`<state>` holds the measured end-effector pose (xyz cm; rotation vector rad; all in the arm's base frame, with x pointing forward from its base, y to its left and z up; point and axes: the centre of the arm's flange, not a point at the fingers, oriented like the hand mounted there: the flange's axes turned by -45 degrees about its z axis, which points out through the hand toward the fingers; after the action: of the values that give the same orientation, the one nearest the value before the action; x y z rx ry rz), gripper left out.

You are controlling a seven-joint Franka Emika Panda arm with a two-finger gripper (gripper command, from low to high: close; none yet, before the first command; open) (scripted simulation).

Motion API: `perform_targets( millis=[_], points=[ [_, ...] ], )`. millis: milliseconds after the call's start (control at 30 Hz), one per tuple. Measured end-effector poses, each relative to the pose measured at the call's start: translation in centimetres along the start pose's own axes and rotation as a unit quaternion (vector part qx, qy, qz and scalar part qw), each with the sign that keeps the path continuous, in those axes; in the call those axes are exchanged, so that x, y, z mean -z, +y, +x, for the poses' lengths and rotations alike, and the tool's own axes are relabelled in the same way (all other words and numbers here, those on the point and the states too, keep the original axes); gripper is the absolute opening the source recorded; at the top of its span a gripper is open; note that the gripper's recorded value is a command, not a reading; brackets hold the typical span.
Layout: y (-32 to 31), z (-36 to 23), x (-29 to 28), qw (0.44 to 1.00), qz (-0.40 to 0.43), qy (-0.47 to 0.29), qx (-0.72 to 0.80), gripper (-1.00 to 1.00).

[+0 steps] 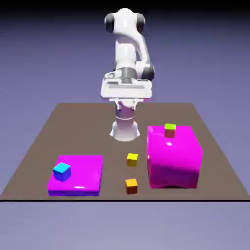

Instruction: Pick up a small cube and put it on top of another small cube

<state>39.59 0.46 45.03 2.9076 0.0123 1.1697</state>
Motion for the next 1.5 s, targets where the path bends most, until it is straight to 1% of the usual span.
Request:
perform_targets(
  millis=[267,500,633,800,1100,1133,1267,1300,1367,1500],
  points=[
    [0.3,-1.4,-7.1,0.983,-0.042,-0.103,-0.149,0.0],
    [0.6,-3.7,-13.3,0.937,-0.083,-0.184,-0.286,0.0],
    [0.7,-5.4,-16.5,0.897,-0.106,-0.226,-0.364,0.0],
    [0.6,-7.6,-20.2,0.835,-0.135,-0.273,-0.458,0.0],
    [0.0,-10.9,-25.6,0.688,-0.184,-0.345,-0.612,0.0],
    [-0.2,-11.5,-26.4,0.68,-0.185,-0.347,-0.618,0.0],
    [-0.9,-15.6,-30.4,0.681,-0.185,-0.347,-0.618,0.0],
    [-1.0,-15.9,-30.6,0.681,-0.185,-0.347,-0.618,-1.0],
    [-1.0,-15.9,-30.6,0.681,-0.185,-0.347,-0.618,-1.0],
    [-0.2,-11.7,-26.6,0.68,-0.184,-0.347,-0.619,-1.0]
  ],
)
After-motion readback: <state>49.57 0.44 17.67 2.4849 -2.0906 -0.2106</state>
